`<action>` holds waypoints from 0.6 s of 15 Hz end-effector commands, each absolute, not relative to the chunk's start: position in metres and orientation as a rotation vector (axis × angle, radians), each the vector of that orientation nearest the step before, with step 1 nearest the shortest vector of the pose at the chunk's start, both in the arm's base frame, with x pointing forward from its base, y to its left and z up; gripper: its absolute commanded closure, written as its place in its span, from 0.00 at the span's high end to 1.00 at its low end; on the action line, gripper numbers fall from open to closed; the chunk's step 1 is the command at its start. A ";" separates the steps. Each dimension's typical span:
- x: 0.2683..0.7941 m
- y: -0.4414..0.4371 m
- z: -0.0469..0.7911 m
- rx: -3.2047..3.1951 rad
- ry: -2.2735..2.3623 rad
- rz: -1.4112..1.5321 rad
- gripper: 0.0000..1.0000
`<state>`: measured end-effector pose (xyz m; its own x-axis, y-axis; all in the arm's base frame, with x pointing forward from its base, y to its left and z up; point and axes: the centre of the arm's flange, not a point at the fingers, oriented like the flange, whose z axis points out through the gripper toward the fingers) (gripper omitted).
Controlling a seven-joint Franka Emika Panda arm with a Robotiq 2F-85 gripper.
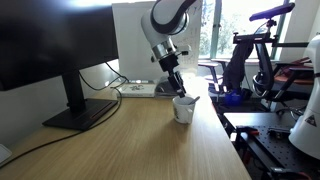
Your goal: Remove the pen from the white mug
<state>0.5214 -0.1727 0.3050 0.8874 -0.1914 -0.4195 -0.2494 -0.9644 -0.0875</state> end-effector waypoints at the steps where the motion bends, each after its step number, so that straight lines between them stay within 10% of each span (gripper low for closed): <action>1: 0.512 -0.161 0.322 -2.935 0.335 0.666 0.53; 9: 0.516 -0.150 0.286 -2.918 0.345 0.735 0.55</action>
<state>0.5158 -0.1501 0.2960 0.8724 -0.1552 -0.4635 -0.2186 -0.9720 -0.0860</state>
